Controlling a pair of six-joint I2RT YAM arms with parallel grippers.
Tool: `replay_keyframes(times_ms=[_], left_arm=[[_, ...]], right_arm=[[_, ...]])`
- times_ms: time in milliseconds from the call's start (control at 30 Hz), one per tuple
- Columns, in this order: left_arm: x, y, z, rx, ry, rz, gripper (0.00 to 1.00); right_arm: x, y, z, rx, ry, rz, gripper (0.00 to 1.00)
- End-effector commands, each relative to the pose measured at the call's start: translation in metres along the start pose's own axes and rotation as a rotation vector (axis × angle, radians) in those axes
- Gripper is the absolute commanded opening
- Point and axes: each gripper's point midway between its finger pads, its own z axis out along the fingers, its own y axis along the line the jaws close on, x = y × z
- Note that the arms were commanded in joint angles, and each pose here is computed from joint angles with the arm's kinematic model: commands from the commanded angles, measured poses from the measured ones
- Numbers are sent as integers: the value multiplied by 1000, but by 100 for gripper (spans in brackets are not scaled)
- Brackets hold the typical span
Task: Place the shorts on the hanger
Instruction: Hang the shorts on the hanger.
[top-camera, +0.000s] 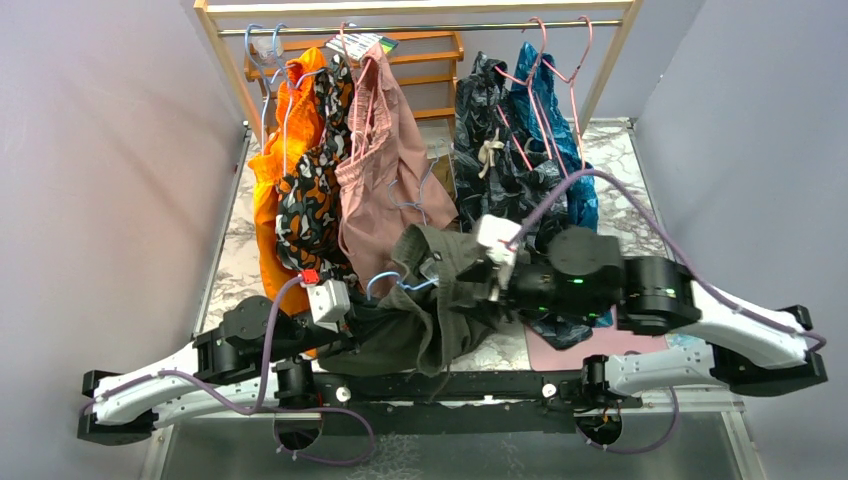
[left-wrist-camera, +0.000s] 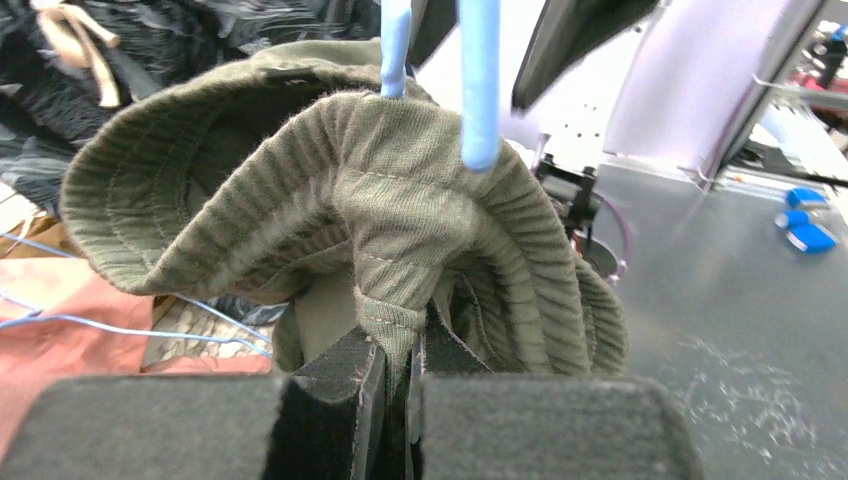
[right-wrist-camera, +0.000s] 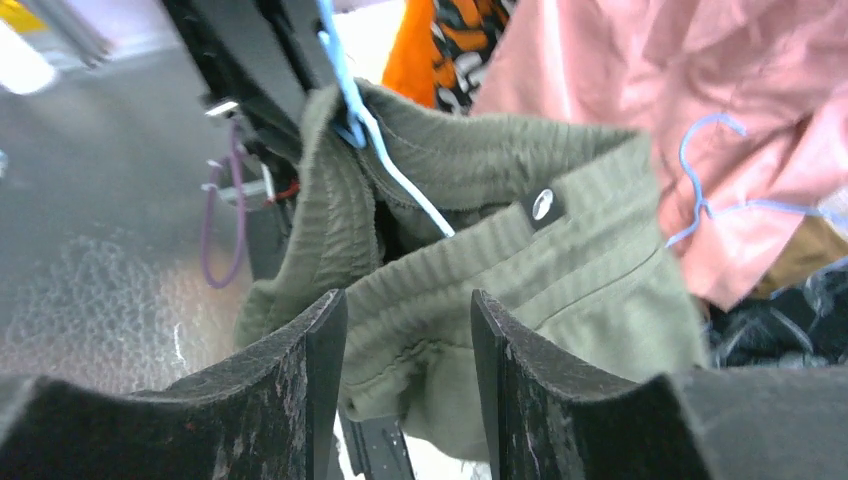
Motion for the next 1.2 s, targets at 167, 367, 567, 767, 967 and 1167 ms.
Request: replay_keyframes(times_ms=[167,367,567,767,967,1167], left_arm=[[-21,-38,2,220,38,37,0],[-22,-45,11,264,67,64,0],[-21,-47,15,273,72,71,0],[-21,-42,15,246,66,72,0],[-20,-33,7,191,59,57,26],[-20,-22,-6,127,48,36,54]], right_arm=[[-54,38,-43,-255,-304,-85,56],[-61,52,-32,-326,-316,-84,56],[-64,63,-22,-374,-322,-74,52],[-64,62,-11,-360,-314,-66,21],[-61,40,-8,-235,-326,-56,1],[-68,21,-23,-140,-391,-34,1]])
